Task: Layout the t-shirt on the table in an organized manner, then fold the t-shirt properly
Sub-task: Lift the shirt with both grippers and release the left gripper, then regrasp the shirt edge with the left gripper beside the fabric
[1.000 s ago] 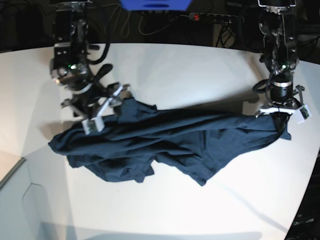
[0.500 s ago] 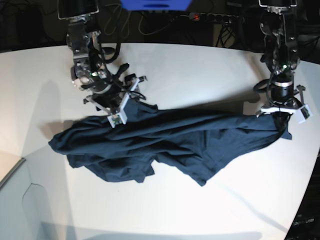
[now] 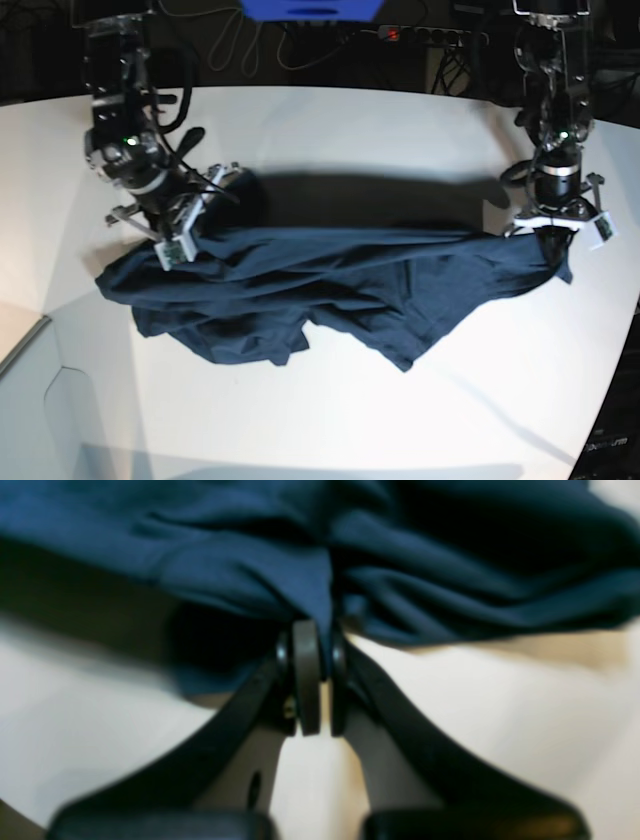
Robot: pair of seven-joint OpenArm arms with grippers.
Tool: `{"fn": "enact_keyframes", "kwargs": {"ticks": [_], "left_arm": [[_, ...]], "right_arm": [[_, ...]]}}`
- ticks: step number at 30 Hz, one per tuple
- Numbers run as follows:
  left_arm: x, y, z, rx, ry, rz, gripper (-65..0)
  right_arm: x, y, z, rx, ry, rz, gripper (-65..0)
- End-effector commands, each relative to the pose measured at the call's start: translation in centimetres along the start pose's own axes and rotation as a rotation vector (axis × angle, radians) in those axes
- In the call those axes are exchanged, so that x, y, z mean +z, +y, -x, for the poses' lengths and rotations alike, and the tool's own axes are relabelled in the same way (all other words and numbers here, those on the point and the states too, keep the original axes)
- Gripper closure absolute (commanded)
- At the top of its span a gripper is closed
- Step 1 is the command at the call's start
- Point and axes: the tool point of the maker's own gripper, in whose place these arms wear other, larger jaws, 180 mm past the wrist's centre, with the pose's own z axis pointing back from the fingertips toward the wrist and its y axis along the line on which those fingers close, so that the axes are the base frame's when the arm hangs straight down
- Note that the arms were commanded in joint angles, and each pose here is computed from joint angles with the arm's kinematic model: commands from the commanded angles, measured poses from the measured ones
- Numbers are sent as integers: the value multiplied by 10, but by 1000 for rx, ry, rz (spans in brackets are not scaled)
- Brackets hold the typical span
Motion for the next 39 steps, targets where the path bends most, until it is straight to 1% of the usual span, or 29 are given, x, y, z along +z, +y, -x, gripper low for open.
{"fn": "enact_keyframes", "kwargs": {"ticks": [1,4,6,9,11,14,15,20,22,24,26,28,30,31,34,37,39], "left_arm": [[-3,-7,-15,-12,-49,25,-5],[-3,-10,-13,-15,-46,33,-5],[-7,-14,-19,-11,-61,38,-5],[-11,-13,-16,-3,-52,32,-12],[-18,-12,-14,4,-46,24,-52],[-26,-15,-10,26,-41,15,-131],[-30,-18,-11,31,-42,15,-144],[-59,-33,-21,69,-59,17,-163],[-71,-40,-24,78,-59,20,-195],[-75,-42,-28,80,-64,22,-231],[-75,-42,-27,77,-62,24,-269],[-72,-39,-22,75,-53,20,-286],[-62,-27,-5,67,-20,1,-283],[-56,-21,-4,56,-16,-4,-283],[-28,10,19,23,31,-48,-282],[-7,22,47,2,98,-63,-282],[-3,23,63,2,136,-67,-285]], "right_arm": [[14,-21,-26,9,-91,53,0],[42,-53,-48,-6,-177,155,0],[53,-67,-55,-12,-204,199,0],[55,-74,-60,-17,-217,217,0],[55,-75,-69,-13,-237,218,0],[48,-78,-76,-21,-248,216,0],[44,-78,-80,-23,-250,211,0],[15,-89,-87,-52,-227,198,0],[6,-93,-90,-64,-219,195,0],[1,-98,-96,-71,-221,197,0],[-3,-100,-98,-75,-218,197,0],[-5,-102,-100,-78,-219,197,0],[-6,-103,-102,-79,-219,197,0],[-6,-103,-103,-79,-222,198,0],[-6,-103,-104,-79,-225,199,0],[-6,-103,-105,-77,-227,198,0],[-6,-102,-104,-75,-225,195,0]]}}
